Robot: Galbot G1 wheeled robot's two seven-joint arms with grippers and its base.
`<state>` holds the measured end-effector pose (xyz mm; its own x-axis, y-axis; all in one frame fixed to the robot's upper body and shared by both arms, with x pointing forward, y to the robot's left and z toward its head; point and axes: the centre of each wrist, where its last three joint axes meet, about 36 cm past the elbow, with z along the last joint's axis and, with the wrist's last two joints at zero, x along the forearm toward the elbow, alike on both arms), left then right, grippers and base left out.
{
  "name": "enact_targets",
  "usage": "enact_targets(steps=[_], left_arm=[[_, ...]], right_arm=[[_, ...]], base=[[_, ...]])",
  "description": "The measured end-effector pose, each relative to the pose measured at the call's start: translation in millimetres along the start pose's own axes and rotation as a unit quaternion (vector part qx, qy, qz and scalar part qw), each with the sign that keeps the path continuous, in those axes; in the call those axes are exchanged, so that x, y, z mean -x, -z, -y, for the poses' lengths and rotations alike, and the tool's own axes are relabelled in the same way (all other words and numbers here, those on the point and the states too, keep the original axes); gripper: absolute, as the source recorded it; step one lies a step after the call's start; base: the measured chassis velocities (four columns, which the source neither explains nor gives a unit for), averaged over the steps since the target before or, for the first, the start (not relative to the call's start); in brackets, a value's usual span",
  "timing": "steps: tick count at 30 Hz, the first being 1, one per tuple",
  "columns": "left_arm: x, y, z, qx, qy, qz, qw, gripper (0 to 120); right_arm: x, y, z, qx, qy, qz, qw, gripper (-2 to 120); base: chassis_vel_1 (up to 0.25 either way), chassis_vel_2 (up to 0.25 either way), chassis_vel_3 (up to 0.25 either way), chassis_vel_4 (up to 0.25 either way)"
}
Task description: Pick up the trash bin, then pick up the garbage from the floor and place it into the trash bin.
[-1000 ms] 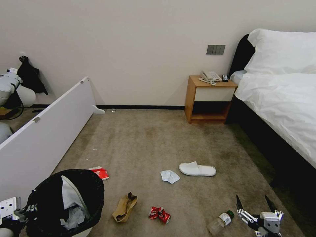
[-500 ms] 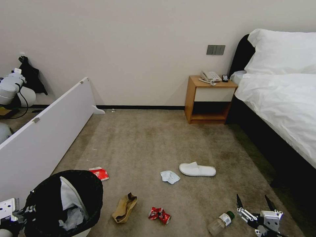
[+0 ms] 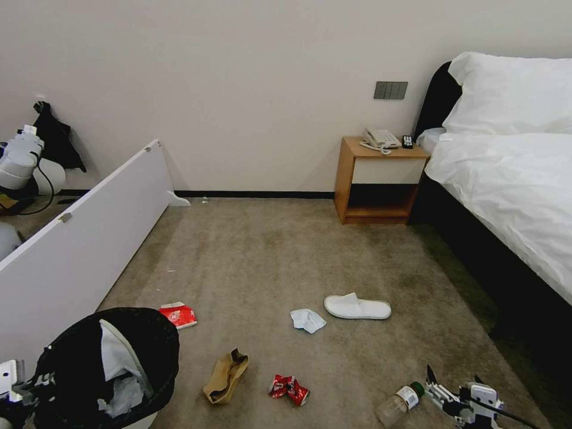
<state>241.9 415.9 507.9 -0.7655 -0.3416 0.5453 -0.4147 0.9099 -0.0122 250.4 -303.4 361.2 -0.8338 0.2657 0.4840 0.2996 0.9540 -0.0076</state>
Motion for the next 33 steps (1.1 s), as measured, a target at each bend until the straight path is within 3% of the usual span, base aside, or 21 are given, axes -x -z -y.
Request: enact_targets(steps=[12,21,33], left_arm=[[-6.0,1.3,-15.1,-0.008,0.022,0.002,0.9997,4],[-14.6,1.4,-20.1,-0.009,0.034,0.004,0.9994,4],[-21.2,-0.5,-20.9,-0.010,0.039,0.003,0.9992,4]], right_arm=[[55,-3,1,0.045,-0.015,-0.095,0.994,100],[102,-18,-21,0.087,0.004,-0.152,0.985,100],[128,-44,-32,0.109,-0.007,-0.201,0.973,100]], base=[[0.000,0.000,0.000,0.000],[0.000,0.000,0.000,0.000],[0.000,0.000,0.000,0.000]])
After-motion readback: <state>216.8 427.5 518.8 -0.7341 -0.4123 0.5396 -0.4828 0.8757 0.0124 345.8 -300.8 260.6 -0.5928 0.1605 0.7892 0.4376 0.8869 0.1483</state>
